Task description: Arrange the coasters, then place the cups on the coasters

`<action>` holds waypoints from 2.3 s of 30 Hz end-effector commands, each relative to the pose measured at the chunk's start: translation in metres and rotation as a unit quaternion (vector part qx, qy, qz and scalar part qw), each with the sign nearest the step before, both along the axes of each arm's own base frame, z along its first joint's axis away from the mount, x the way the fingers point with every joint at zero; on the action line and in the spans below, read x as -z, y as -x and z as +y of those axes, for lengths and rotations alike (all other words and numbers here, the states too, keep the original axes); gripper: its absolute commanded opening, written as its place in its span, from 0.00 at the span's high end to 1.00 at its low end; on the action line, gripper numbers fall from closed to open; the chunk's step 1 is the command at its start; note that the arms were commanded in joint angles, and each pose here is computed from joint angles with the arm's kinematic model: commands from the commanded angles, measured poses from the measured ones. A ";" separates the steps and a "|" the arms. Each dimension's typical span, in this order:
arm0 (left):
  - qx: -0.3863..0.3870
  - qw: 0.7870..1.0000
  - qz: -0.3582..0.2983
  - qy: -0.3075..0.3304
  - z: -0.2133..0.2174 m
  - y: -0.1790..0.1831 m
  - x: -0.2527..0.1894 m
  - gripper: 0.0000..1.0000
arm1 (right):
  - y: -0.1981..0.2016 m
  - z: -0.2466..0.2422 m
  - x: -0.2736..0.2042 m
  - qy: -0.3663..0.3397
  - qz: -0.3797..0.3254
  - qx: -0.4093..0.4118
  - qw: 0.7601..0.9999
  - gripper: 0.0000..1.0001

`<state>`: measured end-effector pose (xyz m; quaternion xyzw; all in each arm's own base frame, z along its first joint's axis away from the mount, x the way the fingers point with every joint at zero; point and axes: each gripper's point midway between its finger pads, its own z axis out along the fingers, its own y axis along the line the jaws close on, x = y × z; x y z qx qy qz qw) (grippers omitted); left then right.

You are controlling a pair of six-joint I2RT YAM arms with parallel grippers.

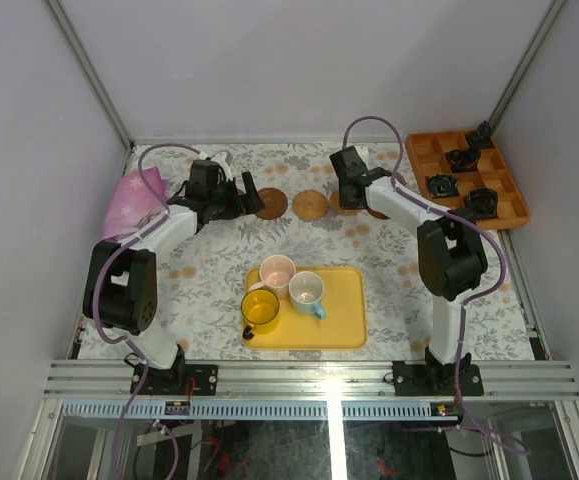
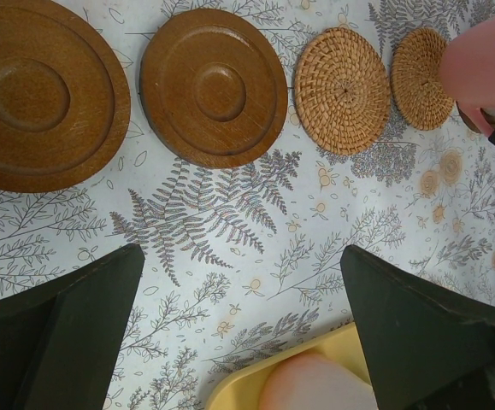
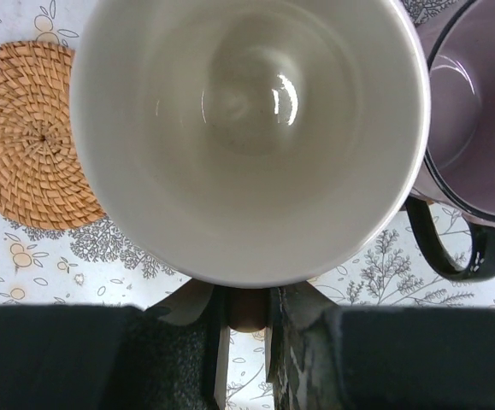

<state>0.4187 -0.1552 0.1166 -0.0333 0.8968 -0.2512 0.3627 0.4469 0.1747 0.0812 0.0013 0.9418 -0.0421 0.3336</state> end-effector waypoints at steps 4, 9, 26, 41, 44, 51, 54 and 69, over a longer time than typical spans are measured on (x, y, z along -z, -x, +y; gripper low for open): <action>0.002 1.000 -0.020 -0.001 0.000 -0.011 -0.009 0.00 | -0.034 0.019 -0.039 -0.040 -0.070 -0.012 0.997 1.00; 0.004 1.000 -0.018 0.001 -0.002 -0.011 -0.007 0.00 | -0.034 0.019 -0.034 -0.036 -0.065 -0.016 0.997 1.00; 0.005 1.000 -0.016 0.001 -0.002 -0.012 -0.004 0.00 | -0.027 0.024 -0.017 -0.049 -0.039 -0.019 0.998 1.00; 0.009 1.000 -0.009 0.002 -0.004 -0.013 -0.001 0.00 | -0.015 0.017 -0.017 -0.048 -0.025 0.005 0.999 1.00; 0.010 1.000 -0.008 0.003 -0.004 -0.013 -0.001 0.00 | -0.013 0.018 -0.016 -0.051 -0.021 0.004 0.998 1.00; 0.011 1.000 -0.007 0.003 -0.005 -0.012 -0.001 0.00 | -0.012 0.017 -0.020 -0.055 -0.022 0.008 0.998 1.00; 0.010 1.000 -0.006 0.004 -0.004 -0.012 -0.001 0.00 | -0.011 0.016 -0.021 -0.053 -0.021 0.010 0.998 1.00; 0.008 1.000 -0.003 0.006 -0.005 -0.010 0.000 0.00 | 0.001 0.010 -0.023 -0.054 -0.017 0.016 0.998 1.00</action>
